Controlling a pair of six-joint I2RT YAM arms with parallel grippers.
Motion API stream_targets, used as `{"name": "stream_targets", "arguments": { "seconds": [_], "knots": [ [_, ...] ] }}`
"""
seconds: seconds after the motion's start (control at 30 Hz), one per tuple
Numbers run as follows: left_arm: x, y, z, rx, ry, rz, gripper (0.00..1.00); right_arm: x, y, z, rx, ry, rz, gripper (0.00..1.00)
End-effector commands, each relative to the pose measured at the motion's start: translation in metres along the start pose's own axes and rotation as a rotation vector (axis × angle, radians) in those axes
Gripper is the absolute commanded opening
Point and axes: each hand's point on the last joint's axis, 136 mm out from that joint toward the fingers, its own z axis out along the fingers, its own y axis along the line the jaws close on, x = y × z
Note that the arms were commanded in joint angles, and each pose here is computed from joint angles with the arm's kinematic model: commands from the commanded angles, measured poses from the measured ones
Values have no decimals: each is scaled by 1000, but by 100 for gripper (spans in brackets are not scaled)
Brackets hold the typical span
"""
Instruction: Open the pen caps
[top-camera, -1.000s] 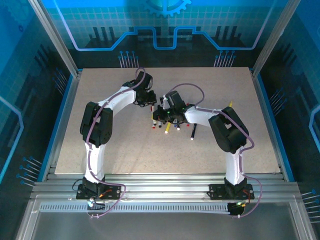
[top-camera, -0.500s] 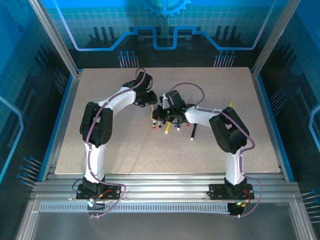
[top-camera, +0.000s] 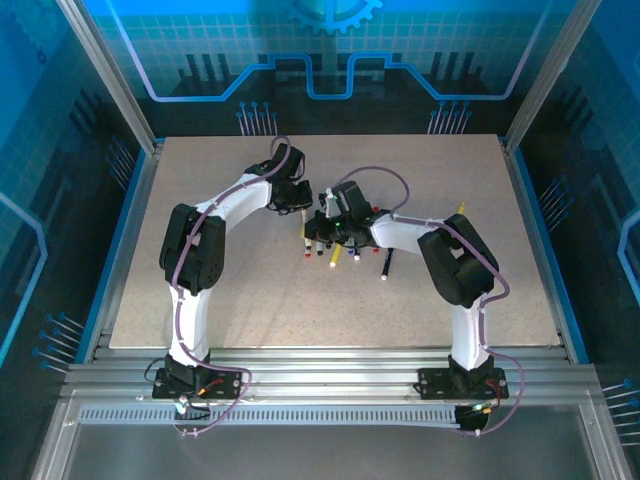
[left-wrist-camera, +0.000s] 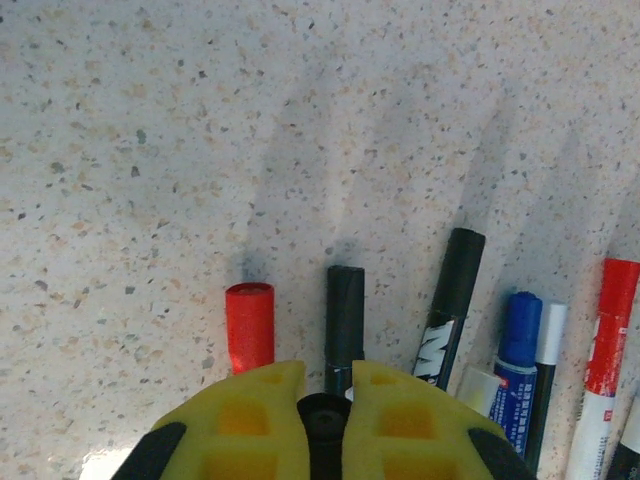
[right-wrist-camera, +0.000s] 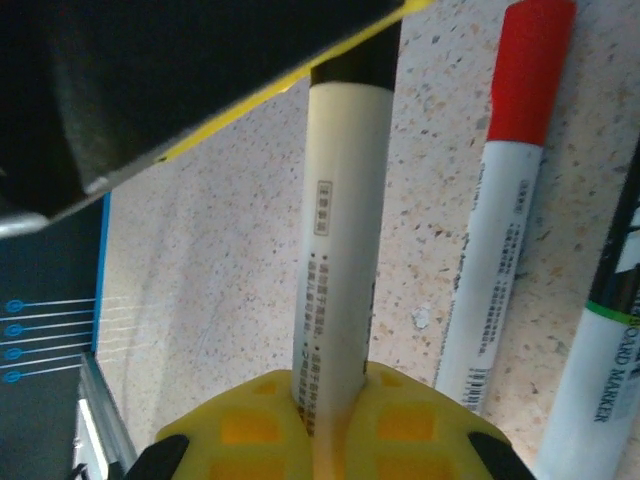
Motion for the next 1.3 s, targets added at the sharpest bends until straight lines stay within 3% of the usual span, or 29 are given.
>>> {"name": "stream_targets", "arguments": {
  "seconds": [0.0,0.2,0.33,0.47,0.57,0.73,1.13,1.27],
  "knots": [
    [-38,-8,-11,-6,-103,19,0,36,46,-11,-221,119,-36,0],
    [-82,-3,-19,-28,-193,-21,0,125,60,-42,-246,251,-63,0],
    [-89,-9,-24,-34,-211,-13,0,147,58,-54,-202,255,-77,0],
    [-85,-10,-27,-27,-193,-5,0,119,45,-66,-129,180,-63,0],
    [-78,1,-32,-76,-174,23,0,86,21,-83,27,92,-90,0],
    [-64,23,-36,-127,-147,37,0,37,-51,-125,509,-6,-202,0],
    [-35,102,-29,-323,-84,23,0,-32,-172,-221,911,-146,-24,0],
    [-36,129,-31,-401,-77,22,0,-45,-200,-241,960,-177,48,0]
  ]
}}
